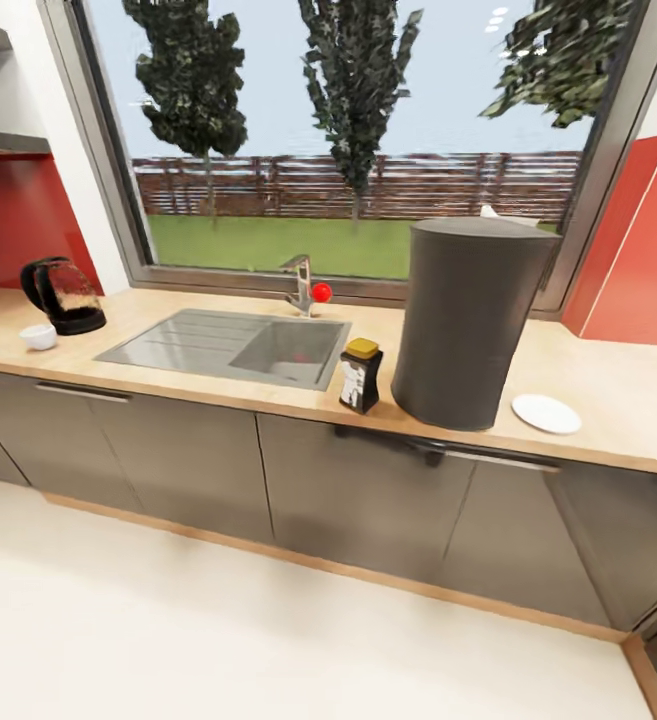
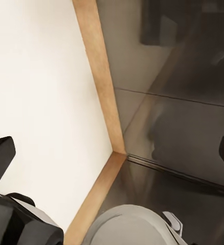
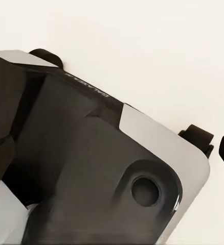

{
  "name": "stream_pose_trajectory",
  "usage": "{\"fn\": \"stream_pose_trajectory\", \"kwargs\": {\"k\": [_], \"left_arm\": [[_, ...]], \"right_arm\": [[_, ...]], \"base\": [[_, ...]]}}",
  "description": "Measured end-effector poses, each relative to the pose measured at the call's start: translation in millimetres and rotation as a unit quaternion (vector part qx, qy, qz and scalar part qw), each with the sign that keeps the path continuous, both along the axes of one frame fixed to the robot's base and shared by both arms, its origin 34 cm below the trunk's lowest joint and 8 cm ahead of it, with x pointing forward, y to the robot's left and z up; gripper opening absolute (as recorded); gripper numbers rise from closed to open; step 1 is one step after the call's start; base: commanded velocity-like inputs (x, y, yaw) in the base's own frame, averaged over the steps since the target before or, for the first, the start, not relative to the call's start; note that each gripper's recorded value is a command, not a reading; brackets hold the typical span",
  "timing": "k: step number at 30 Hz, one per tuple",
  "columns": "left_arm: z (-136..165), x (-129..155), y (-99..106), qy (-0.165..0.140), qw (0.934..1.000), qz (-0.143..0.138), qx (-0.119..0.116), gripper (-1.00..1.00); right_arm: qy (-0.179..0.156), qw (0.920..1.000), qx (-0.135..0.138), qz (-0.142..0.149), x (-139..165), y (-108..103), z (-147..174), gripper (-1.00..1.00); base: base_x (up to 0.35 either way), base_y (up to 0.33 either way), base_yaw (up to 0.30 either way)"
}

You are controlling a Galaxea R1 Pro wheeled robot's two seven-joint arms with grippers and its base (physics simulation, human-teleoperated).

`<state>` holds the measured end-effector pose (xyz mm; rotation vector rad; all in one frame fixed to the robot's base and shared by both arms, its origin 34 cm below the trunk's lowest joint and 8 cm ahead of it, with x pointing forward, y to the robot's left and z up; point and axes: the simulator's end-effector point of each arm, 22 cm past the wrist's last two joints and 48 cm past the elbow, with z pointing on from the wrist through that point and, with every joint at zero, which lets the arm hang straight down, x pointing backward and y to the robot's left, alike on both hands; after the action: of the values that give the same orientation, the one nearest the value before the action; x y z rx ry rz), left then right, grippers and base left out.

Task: Set up a coffee station on the kitchen countertop: keep the coffee maker on the countertop, move the bottle of coffee from the kitchen shelf to the counter next to the coffee maker, place a paper coffee filter on top of the coffee maker, put the saucer next to the coffee maker with the coffee cup on the saucer, and place the electric kettle next to the coffee maker.

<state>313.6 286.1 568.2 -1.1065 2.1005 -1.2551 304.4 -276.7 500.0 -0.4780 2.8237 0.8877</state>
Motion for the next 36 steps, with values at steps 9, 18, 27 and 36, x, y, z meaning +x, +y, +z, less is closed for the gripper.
{"fn": "stream_pose_trajectory", "kwargs": {"k": [9,18,27,36], "left_arm": [[0.3,0.2,0.2,-0.001,1.0,0.001,0.0,1.0],[0.3,0.1,0.2,-0.001,1.0,0.001,0.0,1.0],[0.3,0.0,0.0,-0.001,1.0,0.001,0.0,1.0],[0.2,0.0,0.0,0.0,1.0,0.001,0.0,1.0]], "right_arm": [[-0.001,1.0,0.006,0.006,0.0,1.2,2.4,1.0],[-0.007,0.9998,-0.019,0.003,3.3,-6.9,-4.1,1.0],[-0.009,0.9997,-0.022,0.003,3.9,-7.5,-5.0,1.0],[-0.009,0.9997,-0.022,0.003,3.8,-7.3,-5.1,1.0]], "base": [[0.25,0.015,0.172],[0.293,0.168,0.267],[0.249,0.229,0.276],[0.229,0.242,0.276]]}}
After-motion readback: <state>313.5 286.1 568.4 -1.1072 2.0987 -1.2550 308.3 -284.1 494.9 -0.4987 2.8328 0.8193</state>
